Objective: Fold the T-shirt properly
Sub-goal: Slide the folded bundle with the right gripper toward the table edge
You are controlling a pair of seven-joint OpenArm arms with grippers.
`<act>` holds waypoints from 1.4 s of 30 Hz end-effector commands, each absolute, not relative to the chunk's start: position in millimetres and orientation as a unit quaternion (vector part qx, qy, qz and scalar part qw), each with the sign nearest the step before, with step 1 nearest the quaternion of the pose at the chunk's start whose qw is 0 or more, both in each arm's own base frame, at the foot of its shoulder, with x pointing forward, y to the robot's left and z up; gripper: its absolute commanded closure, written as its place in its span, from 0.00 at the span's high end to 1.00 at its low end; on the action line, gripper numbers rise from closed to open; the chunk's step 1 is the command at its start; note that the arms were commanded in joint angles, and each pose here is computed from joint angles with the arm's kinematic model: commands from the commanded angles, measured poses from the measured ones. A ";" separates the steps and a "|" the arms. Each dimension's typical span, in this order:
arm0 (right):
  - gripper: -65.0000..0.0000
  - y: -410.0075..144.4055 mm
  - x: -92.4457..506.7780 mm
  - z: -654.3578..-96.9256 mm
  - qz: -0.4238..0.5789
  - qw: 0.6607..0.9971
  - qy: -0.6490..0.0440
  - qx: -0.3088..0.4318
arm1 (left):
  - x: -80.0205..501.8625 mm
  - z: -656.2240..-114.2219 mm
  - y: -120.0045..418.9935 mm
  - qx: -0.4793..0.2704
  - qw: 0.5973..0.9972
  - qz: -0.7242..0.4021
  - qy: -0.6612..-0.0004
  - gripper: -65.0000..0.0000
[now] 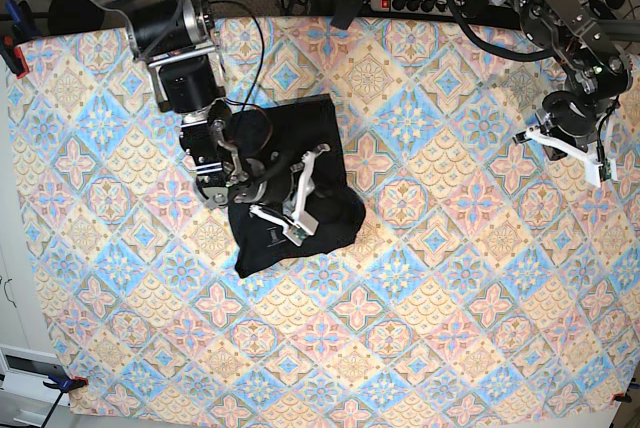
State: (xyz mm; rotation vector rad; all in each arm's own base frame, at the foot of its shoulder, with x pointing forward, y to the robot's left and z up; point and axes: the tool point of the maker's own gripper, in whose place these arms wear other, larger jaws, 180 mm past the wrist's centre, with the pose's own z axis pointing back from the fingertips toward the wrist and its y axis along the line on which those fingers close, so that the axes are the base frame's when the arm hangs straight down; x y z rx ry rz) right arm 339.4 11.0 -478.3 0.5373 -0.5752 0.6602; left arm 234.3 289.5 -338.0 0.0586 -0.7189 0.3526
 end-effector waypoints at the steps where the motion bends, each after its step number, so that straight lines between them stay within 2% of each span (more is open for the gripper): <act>1: 0.00 -23.1 346.5 -486.2 0.324 0.888 -0.257 0.202 | 242.3 -325.8 292.4 0.033 0.913 0.166 -0.372 0.03; 5: 0.00 -64.9 350.6 -489.4 0.317 0.898 -0.253 0.171 | 242.8 -325.4 292.3 0.033 0.912 0.166 -0.373 0.03; 13: 0.00 -138.8 375.6 -471.1 0.249 0.916 -0.288 0.130 | 243.3 -325.5 291.4 0.033 0.913 0.164 -0.373 0.03; 22: 0.00 -155.9 384.7 -459.9 0.222 0.917 -0.308 0.122 | 242.1 -326.6 291.0 0.033 0.914 0.164 -0.371 0.03; 28: 0.00 -153.8 406.8 -412.2 0.260 0.897 -0.347 0.082 | 241.6 -327.0 291.0 0.033 0.914 0.164 -0.370 0.03; 36: 0.00 -149.6 372.2 -390.7 0.297 0.884 -0.359 0.043 | 241.4 -328.8 287.7 0.028 0.914 0.165 -0.369 0.03; 42: 0.00 -188.1 338.0 -393.1 0.252 0.900 -0.355 0.021 | 241.4 -328.8 287.7 0.028 0.914 0.165 -0.369 0.03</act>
